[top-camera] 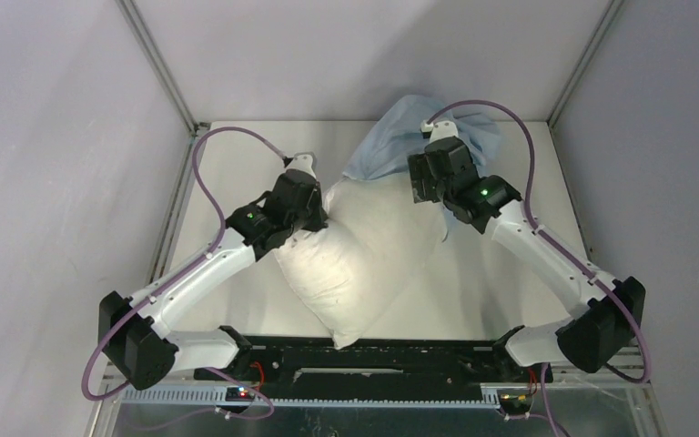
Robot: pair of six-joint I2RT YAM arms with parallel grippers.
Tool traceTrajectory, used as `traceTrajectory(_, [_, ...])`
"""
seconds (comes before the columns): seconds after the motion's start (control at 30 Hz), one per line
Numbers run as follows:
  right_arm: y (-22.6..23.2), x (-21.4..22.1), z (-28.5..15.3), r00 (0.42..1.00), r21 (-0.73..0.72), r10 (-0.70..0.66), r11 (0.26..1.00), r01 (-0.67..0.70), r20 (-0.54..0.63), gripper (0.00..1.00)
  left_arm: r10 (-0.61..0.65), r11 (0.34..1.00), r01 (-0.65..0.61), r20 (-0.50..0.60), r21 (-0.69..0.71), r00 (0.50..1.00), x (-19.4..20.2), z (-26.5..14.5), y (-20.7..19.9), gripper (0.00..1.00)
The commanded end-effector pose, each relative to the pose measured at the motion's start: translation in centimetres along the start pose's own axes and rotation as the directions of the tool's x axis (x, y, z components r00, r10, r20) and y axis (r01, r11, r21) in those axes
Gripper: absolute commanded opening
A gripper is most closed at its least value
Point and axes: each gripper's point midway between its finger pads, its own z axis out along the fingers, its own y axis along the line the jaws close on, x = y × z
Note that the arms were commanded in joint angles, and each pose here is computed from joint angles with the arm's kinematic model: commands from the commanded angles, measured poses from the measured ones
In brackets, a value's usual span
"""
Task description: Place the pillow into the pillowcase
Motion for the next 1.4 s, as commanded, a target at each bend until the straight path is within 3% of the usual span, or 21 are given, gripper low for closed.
traceTrajectory(0.0, [-3.2,-1.0,2.0,0.998,0.13,0.004,0.992,-0.011,0.055,0.69,0.017,1.0,-0.016,0.028,-0.02,0.999,-0.1,0.0,0.7,0.0])
traceTrajectory(0.17, [-4.4,-1.0,4.3,0.999,0.17,0.001,0.985,-0.01,0.054,0.66,0.02,1.0,-0.019,0.031,-0.021,0.999,-0.3,-0.1,0.7,0.0])
traceTrajectory(0.27, [-4.2,-1.4,5.6,0.998,0.157,0.003,0.987,-0.014,0.069,0.57,0.018,1.0,-0.017,0.03,-0.026,0.999,-0.3,0.1,0.7,0.0])
traceTrajectory(0.33, [-3.9,-2.0,6.0,0.996,0.153,0.01,0.988,-0.023,0.085,0.43,0.009,1.0,-0.008,0.03,-0.03,1.0,-0.3,0.3,0.8,0.0])
traceTrajectory(0.37, [-3.7,-2.4,6.1,0.996,0.149,0.013,0.988,-0.027,0.088,0.3,0.0,1.0,0.001,0.031,-0.028,1.0,-0.3,0.4,0.8,0.0])
traceTrajectory(0.4, [-3.4,-2.6,5.9,0.997,0.143,0.016,0.989,-0.026,0.073,0.11,-0.015,1.0,0.016,0.033,-0.024,0.999,-0.4,0.5,0.8,0.0])
traceTrajectory(0.43, [-2.6,-3.2,5.2,0.998,0.125,0.019,0.992,-0.027,0.065,0.0,-0.028,0.999,0.029,0.038,-0.019,0.999,-0.6,0.6,0.6,0.0])
traceTrajectory(0.57, [6.2,-5.1,-0.2,0.996,-0.09,-0.014,0.996,0.022,0.083,0.0,-0.106,0.994,0.106,0.068,-0.001,0.992,-2.2,1.8,-0.1,0.0])
traceTrajectory(0.63, [12.1,-4.5,-3.8,0.996,-0.236,-0.033,0.97,0.051,0.079,0.0,-0.163,0.986,0.164,0.088,-0.006,0.983,-3.5,2.7,0.0,0.0])
traceTrajectory(0.73, [16.5,-2.1,-5.6,0.997,-0.331,-0.066,0.94,0.077,0.046,0.0,-0.27,0.963,0.27,0.103,0.007,0.957,-5.1,4.2,0.5,0.0])
traceTrajectory(0.87, [15.7,0.6,-2.9,0.998,-0.325,-0.052,0.945,0.035,-0.042,0.0,-0.372,0.928,0.369,0.107,0.044,0.922,-6.4,5.6,0.5,0.0])
traceTrajectory(1.03, [12.8,1.1,0.2,0.995,-0.284,-0.022,0.959,-0.007,-0.097,0.0,-0.355,0.935,0.352,0.105,0.045,0.929,-7.7,7.1,0.9,0.0])
traceTrajectory(1.13, [11.2,0.3,0.0,0.996,-0.242,-0.023,0.97,0.002,-0.084,0.24,-0.32,0.947,0.319,0.099,0.033,0.942,-9.2,7.0,1.6,0.09])
traceTrajectory(1.17, [10.5,0.0,-0.3,0.997,-0.226,-0.018,0.974,0.002,-0.069,0.37,-0.299,0.954,0.298,0.11,0.024,0.948,-9.7,6.5,1.9,0.18])
traceTrajectory(1.27, [7.9,0.0,-0.9,0.999,-0.178,0.018,0.984,-0.026,-0.048,0.6,-0.252,0.966,0.258,0.173,-0.013,0.952,-11.4,4.3,3.1,0.61])
traceTrajectory(1.37, [5.0,0.5,-1.5,0.996,-0.144,0.082,0.986,-0.086,-0.033,0.71,-0.207,0.974,0.222,0.225,-0.044,0.952,-12.6,1.5,4.0,0.81])
